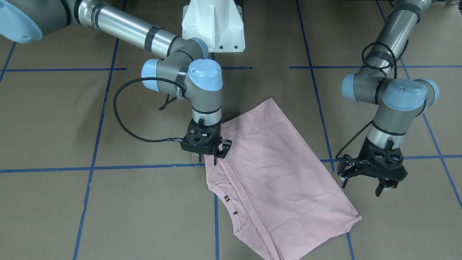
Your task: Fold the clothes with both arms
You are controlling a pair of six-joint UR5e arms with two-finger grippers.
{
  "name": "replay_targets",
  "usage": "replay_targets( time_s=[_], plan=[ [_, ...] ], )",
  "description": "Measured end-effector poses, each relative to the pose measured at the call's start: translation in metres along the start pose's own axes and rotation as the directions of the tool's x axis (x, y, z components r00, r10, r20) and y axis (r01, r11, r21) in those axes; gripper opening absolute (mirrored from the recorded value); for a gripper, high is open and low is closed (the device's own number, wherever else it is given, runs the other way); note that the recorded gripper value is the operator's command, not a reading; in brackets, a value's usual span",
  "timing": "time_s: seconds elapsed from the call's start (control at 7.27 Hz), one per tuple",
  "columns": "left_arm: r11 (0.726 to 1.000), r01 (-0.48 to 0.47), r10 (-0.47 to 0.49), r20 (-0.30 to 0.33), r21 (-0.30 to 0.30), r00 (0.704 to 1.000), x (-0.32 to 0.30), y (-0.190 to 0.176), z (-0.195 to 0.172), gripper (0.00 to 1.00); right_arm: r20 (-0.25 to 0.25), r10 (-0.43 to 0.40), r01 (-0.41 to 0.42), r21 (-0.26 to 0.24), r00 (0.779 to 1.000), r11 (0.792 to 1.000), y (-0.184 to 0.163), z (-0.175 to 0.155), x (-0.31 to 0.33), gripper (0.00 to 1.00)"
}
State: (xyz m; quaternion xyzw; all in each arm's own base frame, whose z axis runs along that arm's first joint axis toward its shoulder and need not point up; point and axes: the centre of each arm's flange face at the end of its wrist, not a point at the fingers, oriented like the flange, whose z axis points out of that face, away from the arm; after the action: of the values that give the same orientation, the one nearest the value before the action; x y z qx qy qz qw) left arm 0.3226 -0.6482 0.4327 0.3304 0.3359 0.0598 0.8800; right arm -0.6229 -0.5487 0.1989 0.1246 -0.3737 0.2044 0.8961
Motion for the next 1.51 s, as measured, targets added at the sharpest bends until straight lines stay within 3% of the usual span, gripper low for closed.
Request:
replay_targets(
  time_s=[0.28,0.55,1.51],
  plan=[
    [1.0,0.006,-0.006,-0.001,0.001,1.0,0.0,0.0,0.0,1.0,-0.039,-0.044,0.044,0.006,0.998,0.999,0.013,0.018,-0.001,0.46],
    [1.0,0.008,-0.008,-0.001,0.001,1.0,0.0,0.0,0.0,1.0,-0.053,-0.074,0.074,0.006,0.996,0.997,0.019,0.025,0.0,0.28],
    [1.0,0.019,-0.019,-0.001,0.002,1.0,0.0,0.0,0.0,1.0,-0.055,-0.098,0.098,0.003,0.994,0.995,0.023,0.027,0.001,0.33]
  ],
)
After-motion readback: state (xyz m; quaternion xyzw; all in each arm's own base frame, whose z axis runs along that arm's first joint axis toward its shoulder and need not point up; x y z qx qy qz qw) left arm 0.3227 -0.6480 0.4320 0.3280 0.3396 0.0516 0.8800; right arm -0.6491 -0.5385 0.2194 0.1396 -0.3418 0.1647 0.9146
